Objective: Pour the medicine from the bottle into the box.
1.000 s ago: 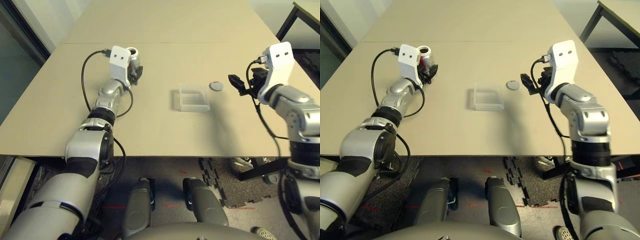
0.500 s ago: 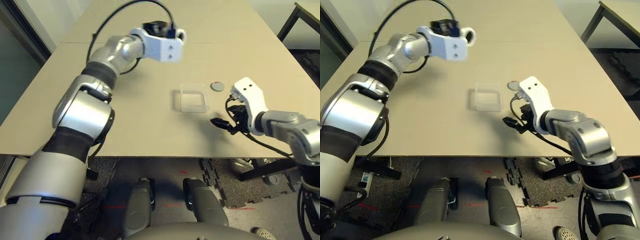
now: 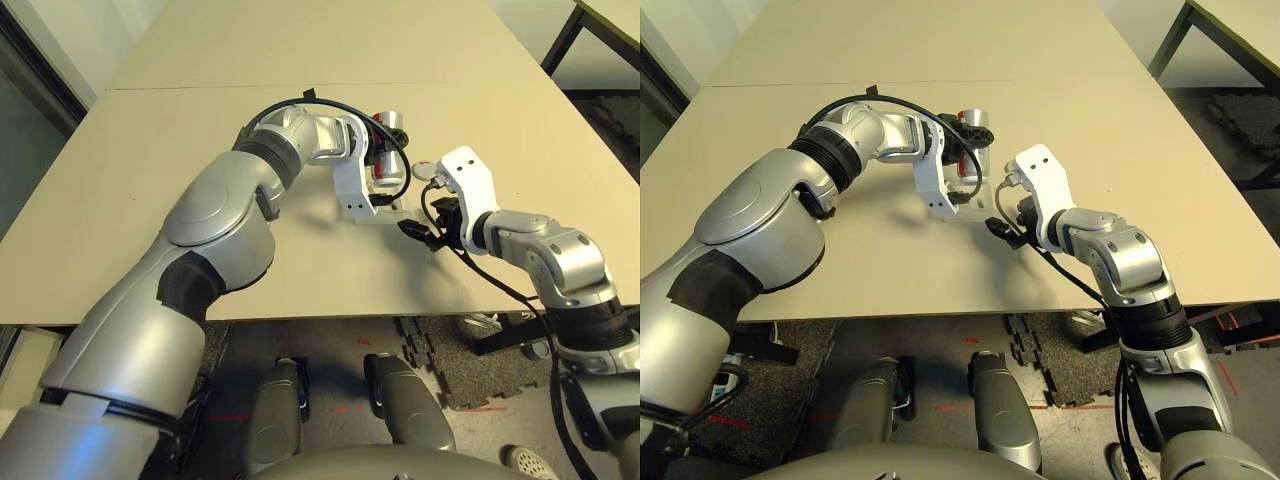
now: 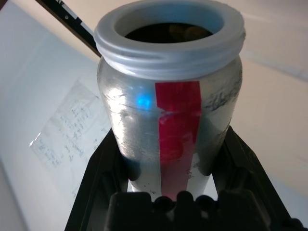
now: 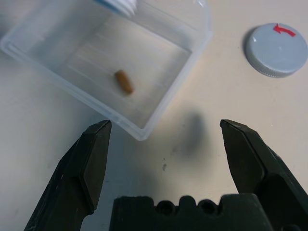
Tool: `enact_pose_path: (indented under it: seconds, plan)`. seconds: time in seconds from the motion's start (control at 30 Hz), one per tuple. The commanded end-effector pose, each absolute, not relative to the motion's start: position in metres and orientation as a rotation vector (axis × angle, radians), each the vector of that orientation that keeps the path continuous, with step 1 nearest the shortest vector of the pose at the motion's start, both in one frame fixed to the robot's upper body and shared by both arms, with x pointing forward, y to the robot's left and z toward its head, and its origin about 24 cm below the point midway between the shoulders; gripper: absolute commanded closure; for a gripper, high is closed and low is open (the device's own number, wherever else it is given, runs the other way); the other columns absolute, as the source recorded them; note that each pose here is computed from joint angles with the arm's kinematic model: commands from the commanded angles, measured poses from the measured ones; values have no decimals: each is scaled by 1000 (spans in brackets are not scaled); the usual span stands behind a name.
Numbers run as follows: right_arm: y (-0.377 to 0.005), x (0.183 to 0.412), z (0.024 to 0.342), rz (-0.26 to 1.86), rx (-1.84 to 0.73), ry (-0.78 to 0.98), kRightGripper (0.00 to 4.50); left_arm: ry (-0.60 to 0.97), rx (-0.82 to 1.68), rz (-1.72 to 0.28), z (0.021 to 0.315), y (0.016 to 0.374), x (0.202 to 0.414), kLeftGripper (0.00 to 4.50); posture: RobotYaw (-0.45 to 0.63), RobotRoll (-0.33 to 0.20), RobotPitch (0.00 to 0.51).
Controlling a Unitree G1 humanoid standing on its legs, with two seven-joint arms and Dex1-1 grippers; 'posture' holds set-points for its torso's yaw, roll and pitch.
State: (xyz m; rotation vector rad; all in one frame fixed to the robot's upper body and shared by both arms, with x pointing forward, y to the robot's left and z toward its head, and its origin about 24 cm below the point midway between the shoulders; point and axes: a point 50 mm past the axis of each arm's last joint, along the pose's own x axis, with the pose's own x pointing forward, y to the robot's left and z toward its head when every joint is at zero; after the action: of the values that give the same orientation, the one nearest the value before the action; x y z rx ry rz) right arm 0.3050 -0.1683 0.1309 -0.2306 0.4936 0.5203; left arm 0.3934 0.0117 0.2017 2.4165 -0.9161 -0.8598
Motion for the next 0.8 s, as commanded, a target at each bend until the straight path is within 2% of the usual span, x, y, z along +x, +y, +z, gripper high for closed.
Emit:
enact_pose_path:
  seconds: [0.03, 0.1, 0.27, 0.37, 0.5, 0.63, 0.8]
  plan:
    - [-170, 307, 131, 511, -229, 489, 0, -904, 2411, -860, 204, 15, 394, 1998, -256, 0, 129]
    - [-170, 307, 131, 512, -229, 489, 0, -888, 2388, -866, 203, 17, 395, 1998, -253, 0, 129]
    - [-169, 308, 132, 532, -234, 487, 0, -699, 2027, -833, 217, 19, 396, 1998, -240, 0, 127]
    - [-168, 307, 133, 551, -230, 484, 0, -534, 1637, -762, 237, 30, 403, 1998, -230, 0, 123]
    - [-169, 306, 135, 566, -231, 488, 0, -392, 1299, -715, 244, 49, 411, 1998, -212, 0, 119]
    - [-168, 304, 136, 608, -232, 498, 0, -193, 763, -635, 228, 84, 421, 1998, -188, 0, 119]
    - [-165, 297, 139, 680, -214, 506, 0, -100, 484, -539, 201, 117, 422, 1998, -167, 0, 124]
